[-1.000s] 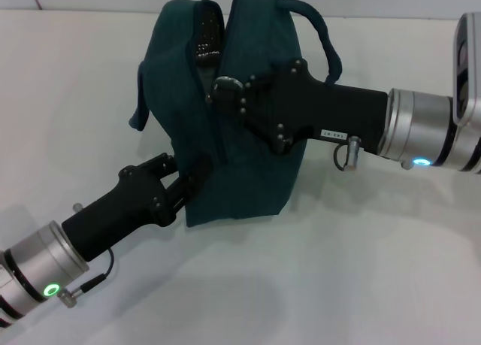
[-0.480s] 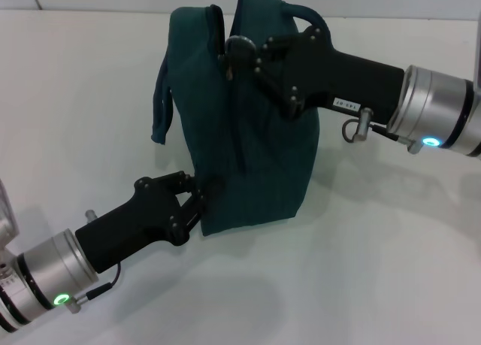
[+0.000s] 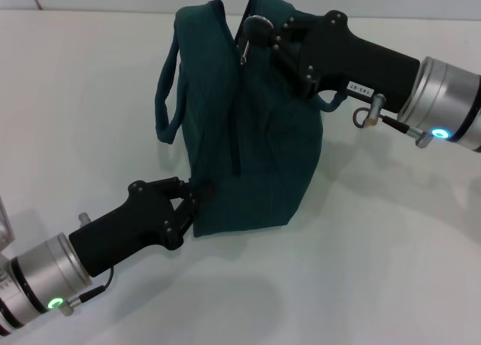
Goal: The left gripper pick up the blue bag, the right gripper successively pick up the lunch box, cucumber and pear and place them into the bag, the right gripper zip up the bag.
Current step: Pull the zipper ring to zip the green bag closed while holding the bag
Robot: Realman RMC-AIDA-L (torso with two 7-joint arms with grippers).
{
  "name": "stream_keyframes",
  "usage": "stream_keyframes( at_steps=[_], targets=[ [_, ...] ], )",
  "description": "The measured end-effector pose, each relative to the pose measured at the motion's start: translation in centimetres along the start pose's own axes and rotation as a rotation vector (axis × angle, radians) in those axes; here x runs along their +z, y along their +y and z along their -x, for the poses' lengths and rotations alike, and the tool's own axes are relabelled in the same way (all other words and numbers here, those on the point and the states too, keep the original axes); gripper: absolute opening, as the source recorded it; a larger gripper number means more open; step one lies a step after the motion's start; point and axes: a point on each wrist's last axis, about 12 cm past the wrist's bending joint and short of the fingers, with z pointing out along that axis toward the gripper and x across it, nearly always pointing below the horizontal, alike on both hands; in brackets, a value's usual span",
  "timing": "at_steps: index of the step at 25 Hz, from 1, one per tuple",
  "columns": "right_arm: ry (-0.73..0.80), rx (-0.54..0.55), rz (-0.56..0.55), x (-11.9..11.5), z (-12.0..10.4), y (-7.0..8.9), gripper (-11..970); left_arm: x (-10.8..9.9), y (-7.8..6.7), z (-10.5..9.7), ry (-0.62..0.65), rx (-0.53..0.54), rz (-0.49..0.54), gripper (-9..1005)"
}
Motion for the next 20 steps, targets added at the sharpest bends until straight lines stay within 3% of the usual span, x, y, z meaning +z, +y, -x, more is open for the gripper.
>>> stream_keyframes(
  at_steps=[7,12,20],
  targets=[
    [-0.024,-0.010,-0.044,-1.1,-0.2,-0.1,12,-0.9,0.7,0.3,0.006,0.041,0.040,73],
    [-0.039,0.002,0.040,-1.1,-0.4,1.2,13,-1.7,1.4,0.9,-0.034,0.063,0.105,69],
    [-0.023,-0.035,0.174,0.1,-0.9,3.6,16,-0.7,3.3,1.9,-0.026,0.097,0.175,64]
  ],
)
